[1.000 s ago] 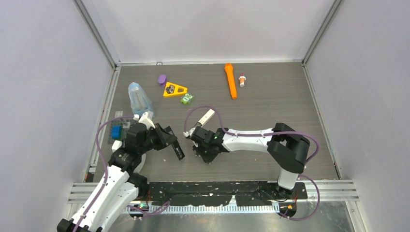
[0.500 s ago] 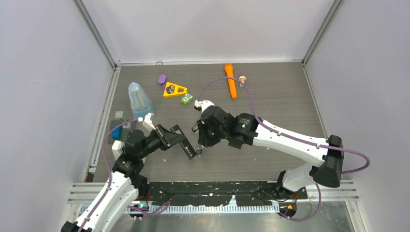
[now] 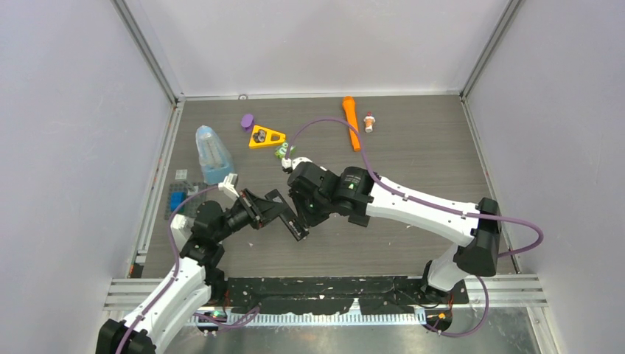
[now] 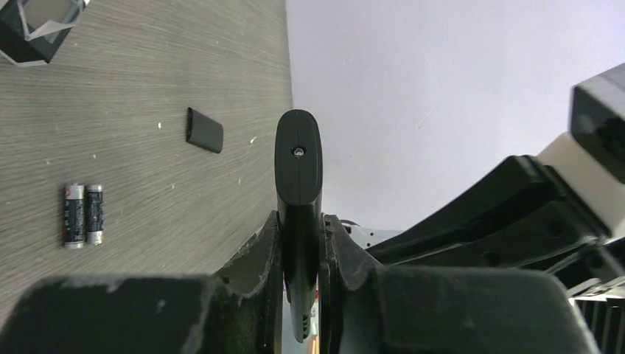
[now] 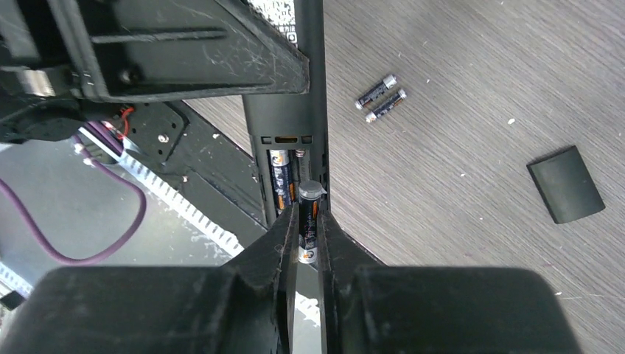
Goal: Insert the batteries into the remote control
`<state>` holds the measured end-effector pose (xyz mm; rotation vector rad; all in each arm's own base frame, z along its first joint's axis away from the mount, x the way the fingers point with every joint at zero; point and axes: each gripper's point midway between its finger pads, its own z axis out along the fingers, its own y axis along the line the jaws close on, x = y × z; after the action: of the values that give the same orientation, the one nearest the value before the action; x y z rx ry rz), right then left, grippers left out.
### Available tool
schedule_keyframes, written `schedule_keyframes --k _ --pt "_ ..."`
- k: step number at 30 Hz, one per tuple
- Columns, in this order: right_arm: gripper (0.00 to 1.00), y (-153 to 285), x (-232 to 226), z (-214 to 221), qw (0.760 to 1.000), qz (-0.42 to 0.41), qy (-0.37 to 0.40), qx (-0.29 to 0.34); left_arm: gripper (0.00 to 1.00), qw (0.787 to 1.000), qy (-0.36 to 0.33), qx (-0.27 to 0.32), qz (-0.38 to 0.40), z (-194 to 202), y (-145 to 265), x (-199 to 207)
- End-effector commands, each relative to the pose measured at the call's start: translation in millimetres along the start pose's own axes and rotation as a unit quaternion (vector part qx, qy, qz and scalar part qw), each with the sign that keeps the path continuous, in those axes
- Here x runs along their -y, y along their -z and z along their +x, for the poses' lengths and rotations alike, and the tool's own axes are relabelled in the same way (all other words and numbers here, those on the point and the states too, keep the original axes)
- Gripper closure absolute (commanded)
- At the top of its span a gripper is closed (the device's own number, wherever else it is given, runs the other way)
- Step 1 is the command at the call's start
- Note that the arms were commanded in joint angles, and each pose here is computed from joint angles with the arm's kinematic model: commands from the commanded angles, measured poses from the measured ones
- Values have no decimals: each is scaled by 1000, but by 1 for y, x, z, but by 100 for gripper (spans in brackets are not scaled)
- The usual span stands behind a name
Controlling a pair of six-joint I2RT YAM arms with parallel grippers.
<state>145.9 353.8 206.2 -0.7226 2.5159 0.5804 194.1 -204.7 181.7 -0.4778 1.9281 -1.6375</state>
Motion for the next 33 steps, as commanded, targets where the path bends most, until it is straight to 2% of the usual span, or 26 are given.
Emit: schedule_keyframes --k 1,22,33 --pt "83 4 -3 -2 1000 6 17 -2 100 999 -18 -1 49 -1 2 24" --pt "81 -8 -17 5 999 -4 53 -9 100 999 -4 -3 49 -1 1 21" --pt "74 -13 -12 5 998 16 66 -9 100 998 11 -12 53 3 5 25"
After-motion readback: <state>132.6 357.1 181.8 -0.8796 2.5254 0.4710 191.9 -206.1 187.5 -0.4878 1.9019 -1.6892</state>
